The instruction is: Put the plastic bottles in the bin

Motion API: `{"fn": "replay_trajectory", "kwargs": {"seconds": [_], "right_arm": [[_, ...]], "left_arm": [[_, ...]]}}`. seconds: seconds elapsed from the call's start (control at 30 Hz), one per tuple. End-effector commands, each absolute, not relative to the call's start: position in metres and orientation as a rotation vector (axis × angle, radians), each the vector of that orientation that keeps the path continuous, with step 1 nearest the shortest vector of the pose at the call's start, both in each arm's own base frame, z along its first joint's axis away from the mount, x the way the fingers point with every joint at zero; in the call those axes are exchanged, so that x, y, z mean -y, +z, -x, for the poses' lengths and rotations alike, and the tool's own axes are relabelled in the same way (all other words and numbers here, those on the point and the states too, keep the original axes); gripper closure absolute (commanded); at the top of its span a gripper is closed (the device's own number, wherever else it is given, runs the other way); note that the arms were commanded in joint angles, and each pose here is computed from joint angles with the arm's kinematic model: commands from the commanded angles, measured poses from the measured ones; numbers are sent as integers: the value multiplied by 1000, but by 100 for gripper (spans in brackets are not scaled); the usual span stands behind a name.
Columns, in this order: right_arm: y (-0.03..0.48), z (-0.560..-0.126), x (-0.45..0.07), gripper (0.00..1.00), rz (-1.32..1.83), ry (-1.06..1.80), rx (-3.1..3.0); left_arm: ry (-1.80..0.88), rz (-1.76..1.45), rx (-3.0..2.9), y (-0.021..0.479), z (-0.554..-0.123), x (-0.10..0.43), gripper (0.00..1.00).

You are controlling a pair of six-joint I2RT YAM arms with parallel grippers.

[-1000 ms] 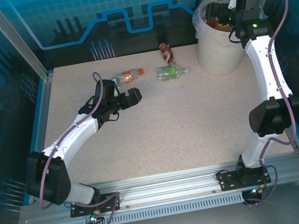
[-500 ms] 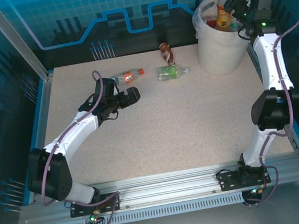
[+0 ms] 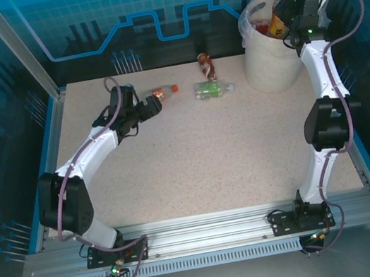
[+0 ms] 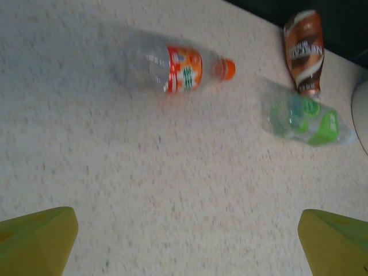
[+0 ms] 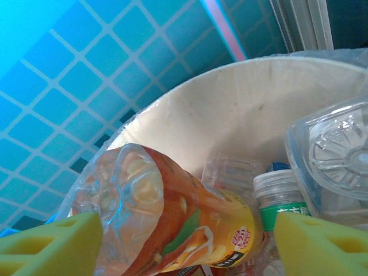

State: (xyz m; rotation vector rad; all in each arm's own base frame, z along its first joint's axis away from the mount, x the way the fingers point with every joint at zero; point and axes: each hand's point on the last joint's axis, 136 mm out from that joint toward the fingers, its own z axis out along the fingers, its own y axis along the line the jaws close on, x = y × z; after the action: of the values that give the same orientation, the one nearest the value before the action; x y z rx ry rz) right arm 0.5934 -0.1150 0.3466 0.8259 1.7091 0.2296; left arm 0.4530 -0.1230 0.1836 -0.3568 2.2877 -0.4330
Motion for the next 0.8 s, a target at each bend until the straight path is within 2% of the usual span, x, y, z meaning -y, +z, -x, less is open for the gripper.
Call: {"fn": "replay_trajectory", "kwargs": {"seconds": [0.0,0.13,0.43,0.63,0.77], "right_arm": [[346,-599,110,28,-759,215,-1734],[336,-593,92,41,-643,238,-1805],[307,-579,65,55,-447,181,-2007],[321,-575,43,56,-330,267,-2030],[350,-563,29,49,-261,304,-1978]], "left_arm": [[-358,334,-2205,204,-489,109,1],[-348,336,-2184,207,-520,105,1],[-323,280,-2178,197,-574,102,1],[-276,197,-2184,181,-601,105,1],[-297,182,-2204,166,-618,106,1]]}}
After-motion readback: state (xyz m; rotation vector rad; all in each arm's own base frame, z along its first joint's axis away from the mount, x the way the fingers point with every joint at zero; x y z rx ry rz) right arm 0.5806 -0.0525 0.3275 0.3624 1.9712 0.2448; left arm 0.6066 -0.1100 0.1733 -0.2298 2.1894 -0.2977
